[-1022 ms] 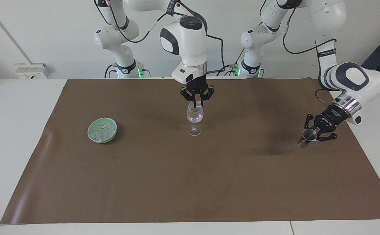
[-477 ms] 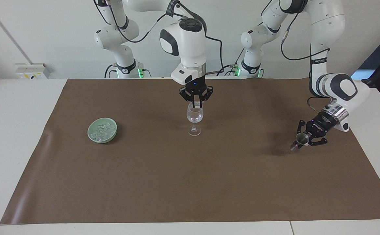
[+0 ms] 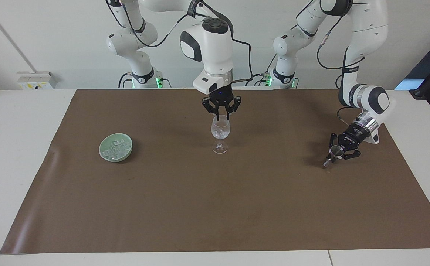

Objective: Pour wine and add ice with both arms
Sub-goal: 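Set the jigger down with the left gripper while the right gripper returns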

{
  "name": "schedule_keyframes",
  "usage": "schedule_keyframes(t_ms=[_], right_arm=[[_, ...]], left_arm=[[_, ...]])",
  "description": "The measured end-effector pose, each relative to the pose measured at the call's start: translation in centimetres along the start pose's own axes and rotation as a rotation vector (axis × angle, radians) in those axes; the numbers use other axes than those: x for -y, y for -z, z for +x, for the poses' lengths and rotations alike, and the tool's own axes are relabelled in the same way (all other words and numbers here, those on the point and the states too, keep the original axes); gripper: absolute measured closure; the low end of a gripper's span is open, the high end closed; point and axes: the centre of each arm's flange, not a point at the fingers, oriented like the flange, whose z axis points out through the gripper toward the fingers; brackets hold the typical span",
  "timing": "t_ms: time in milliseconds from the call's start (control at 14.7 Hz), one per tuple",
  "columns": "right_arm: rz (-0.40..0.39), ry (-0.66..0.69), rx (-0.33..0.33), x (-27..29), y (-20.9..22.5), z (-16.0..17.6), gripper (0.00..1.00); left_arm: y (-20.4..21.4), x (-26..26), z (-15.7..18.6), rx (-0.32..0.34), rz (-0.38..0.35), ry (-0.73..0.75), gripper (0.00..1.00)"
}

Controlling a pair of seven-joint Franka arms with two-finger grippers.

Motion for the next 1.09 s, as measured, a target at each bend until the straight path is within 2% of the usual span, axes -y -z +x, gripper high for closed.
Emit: schedule_keyframes(t_ms=[204, 409, 545, 613, 749, 954, 1090], right_arm=[[-0.058, 0.003, -0.016, -0.8, 2.7, 1.1, 0.62], [-0.105, -0.023, -0.007, -3.6, 3.6, 3.0, 0.60], [-0.128, -0.018, 0.006, -8.1, 4.8, 5.5, 0.47], [-0.142, -0.012, 0.018, -10.9, 5.8, 6.7, 0.47], [-0.158, 0.012, 0.043, -16.9, 8.0, 8.4, 0.39], [-0.173, 0.034, 0.073, -24.3, 11.2, 9.4, 0.37], [-0.182, 0.014, 0.095, -28.3, 11.9, 9.8, 0.21]], left_arm=[[-0.4, 0.8, 0.4, 0.010, -0.004, 0.021, 0.78], [-0.7, 1.5, 0.7, 0.008, 0.007, 0.021, 0.78], [-0.8, 2.0, 1.0, 0.007, 0.010, 0.003, 0.78], [-0.8, 2.3, 1.2, 0.009, 0.006, -0.006, 0.78], [-0.7, 2.9, 1.5, 0.014, -0.004, -0.016, 0.78], [-0.6, 3.3, 1.5, 0.014, -0.005, -0.022, 0.78], [-0.6, 3.3, 1.4, 0.015, -0.006, -0.024, 0.78]])
